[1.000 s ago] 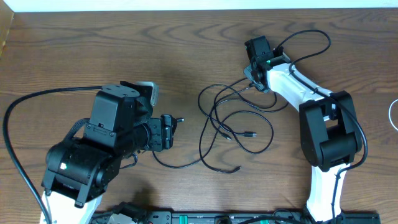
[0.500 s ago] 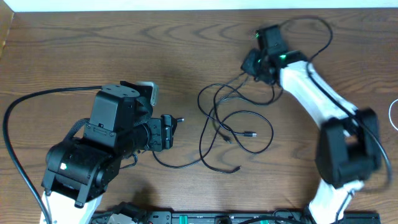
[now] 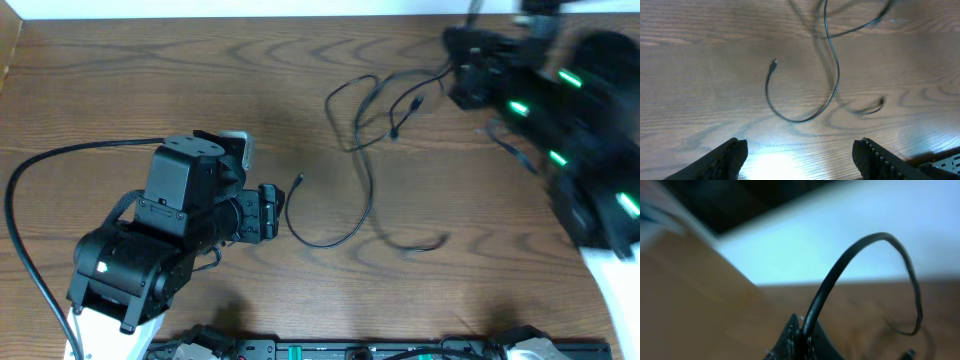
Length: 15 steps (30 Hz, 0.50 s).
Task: Untangle cables
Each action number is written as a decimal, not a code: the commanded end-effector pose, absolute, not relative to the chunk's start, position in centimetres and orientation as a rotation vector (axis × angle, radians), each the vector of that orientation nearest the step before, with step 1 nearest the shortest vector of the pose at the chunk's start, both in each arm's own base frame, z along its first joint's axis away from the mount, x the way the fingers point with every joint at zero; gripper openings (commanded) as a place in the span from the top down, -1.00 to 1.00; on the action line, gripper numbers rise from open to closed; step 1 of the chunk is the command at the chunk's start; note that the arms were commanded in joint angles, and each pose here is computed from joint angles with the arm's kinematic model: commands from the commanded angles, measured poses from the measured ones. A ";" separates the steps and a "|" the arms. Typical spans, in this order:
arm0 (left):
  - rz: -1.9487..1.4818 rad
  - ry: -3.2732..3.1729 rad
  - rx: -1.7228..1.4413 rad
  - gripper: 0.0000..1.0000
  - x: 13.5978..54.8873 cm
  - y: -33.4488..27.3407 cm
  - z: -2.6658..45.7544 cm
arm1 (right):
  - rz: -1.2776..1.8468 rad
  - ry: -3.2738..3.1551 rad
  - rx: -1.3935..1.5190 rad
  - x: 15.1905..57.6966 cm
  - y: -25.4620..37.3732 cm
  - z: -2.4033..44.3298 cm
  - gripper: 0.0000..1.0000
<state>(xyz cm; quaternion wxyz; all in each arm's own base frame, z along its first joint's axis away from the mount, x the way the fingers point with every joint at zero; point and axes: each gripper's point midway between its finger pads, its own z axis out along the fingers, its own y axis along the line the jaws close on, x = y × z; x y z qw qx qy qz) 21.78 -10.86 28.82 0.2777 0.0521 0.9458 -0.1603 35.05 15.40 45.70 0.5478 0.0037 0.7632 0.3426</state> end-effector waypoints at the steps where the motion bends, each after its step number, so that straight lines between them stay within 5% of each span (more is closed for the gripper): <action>1: -0.432 2.525 0.128 -0.46 21.9 -10.8 29.4 | 0.900 1.540 -0.159 27.6 14.8 54.6 0.97; 7: -0.504 2.541 0.168 -0.46 21.6 -11.8 29.3 | 0.894 1.360 -0.197 20.6 12.7 59.0 0.97; 15: -0.539 2.566 0.215 -0.46 21.3 -12.4 28.9 | 0.714 1.504 0.011 24.0 9.8 55.4 0.97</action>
